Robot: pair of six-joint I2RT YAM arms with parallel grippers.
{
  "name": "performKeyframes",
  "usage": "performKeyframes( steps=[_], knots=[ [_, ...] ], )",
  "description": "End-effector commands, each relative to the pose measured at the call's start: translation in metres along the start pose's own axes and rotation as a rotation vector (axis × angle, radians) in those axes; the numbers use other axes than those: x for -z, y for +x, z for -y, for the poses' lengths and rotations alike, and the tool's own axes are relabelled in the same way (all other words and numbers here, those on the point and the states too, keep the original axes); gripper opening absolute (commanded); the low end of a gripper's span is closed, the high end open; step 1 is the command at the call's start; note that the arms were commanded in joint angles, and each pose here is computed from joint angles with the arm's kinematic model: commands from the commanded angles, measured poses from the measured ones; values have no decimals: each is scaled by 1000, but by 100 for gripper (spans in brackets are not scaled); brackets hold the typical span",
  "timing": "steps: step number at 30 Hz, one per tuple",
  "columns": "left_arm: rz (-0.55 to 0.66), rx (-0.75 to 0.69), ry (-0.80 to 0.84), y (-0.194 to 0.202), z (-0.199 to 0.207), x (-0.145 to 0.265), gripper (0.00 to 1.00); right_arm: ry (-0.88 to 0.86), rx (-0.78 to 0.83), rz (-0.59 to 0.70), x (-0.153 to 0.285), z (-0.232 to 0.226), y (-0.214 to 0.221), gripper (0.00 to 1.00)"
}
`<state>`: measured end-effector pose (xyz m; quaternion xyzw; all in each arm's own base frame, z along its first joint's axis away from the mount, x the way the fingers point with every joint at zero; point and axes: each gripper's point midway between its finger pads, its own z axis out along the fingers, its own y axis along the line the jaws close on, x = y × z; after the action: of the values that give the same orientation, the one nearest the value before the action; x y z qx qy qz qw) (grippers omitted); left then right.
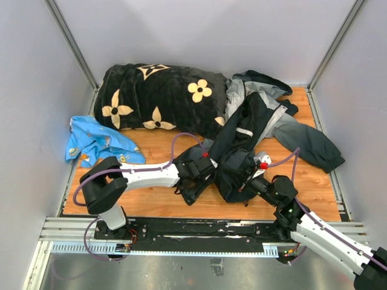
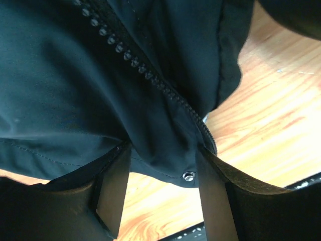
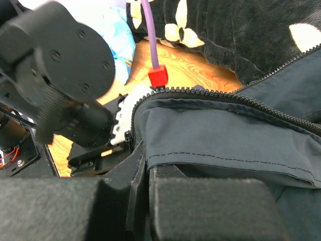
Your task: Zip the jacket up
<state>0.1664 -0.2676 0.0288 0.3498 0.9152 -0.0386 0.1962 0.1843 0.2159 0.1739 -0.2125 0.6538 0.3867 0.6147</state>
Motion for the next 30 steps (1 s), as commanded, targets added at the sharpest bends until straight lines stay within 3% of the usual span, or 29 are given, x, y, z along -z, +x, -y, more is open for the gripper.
performKeyframes(
  steps=[1, 11, 16, 22, 30],
  knots=[
    [-52, -43, -8, 7, 0, -12, 57, 29, 14, 18, 2, 8, -1, 1],
    [-170, 21, 53, 40, -2, -37, 52, 34, 13, 22, 2, 9, -1, 1],
    [-191, 50, 43, 52, -2, -48, 34, 36, 13, 21, 2, 9, -1, 1],
    [-74, 113, 35, 27, -5, -39, 1, 38, 11, 18, 2, 10, 0, 1],
    [151, 272, -94, -35, -56, 20, 0, 51, 19, 18, 4, 11, -4, 1]
  ],
)
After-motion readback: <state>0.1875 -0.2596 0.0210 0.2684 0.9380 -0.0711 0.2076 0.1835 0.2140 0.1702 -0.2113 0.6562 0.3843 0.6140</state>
